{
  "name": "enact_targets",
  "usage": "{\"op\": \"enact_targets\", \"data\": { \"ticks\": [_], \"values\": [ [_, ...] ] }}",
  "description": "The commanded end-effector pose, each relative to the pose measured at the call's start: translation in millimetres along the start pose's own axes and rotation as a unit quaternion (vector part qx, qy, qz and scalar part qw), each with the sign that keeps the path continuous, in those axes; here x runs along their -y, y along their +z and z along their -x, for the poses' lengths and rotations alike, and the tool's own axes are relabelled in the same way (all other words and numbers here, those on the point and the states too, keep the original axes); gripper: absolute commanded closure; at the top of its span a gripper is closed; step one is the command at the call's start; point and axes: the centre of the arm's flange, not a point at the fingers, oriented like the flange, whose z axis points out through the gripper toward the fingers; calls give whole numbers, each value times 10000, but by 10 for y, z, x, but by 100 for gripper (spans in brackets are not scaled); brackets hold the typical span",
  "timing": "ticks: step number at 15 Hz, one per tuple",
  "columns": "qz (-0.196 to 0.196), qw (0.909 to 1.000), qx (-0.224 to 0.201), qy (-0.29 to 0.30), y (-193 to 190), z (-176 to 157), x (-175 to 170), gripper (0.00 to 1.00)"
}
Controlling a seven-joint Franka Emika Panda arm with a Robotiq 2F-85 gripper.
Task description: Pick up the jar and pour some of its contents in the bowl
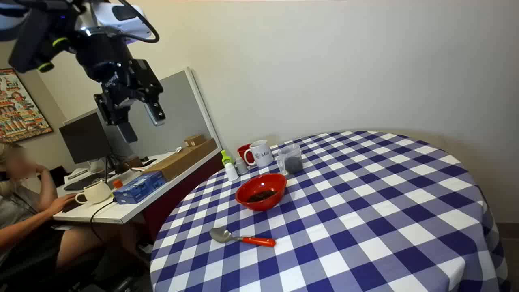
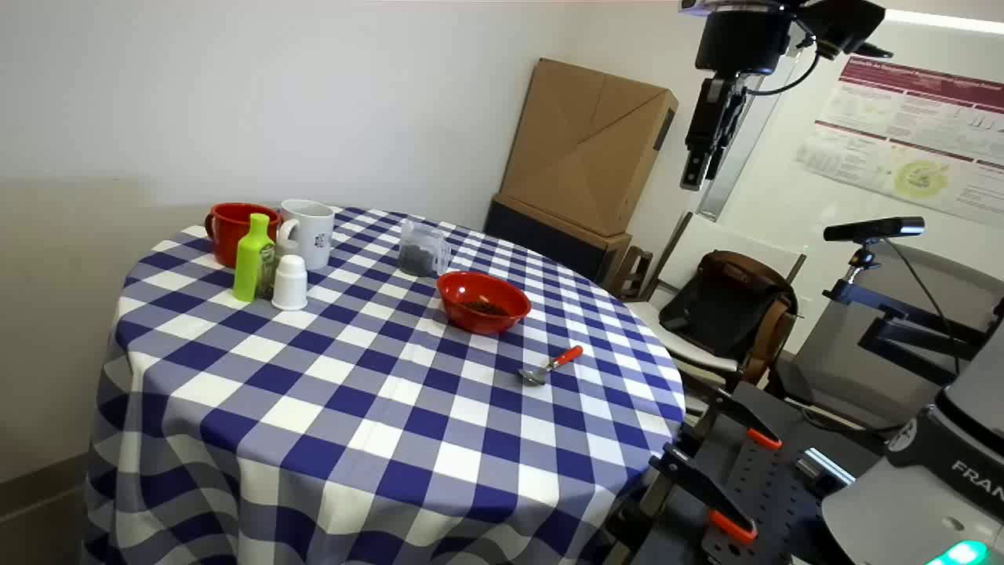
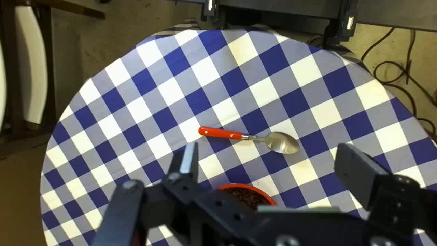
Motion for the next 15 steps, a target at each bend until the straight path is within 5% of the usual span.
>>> {"op": "enact_targets", "data": {
  "ticks": [1, 8, 15],
  "values": [
    [0, 10000, 0, 0, 0, 0, 0, 0],
    [115, 9993, 336, -127, 89, -843, -252, 0],
    [-350, 9979, 544, 40, 396, -1993, -492, 0]
  ]
}}
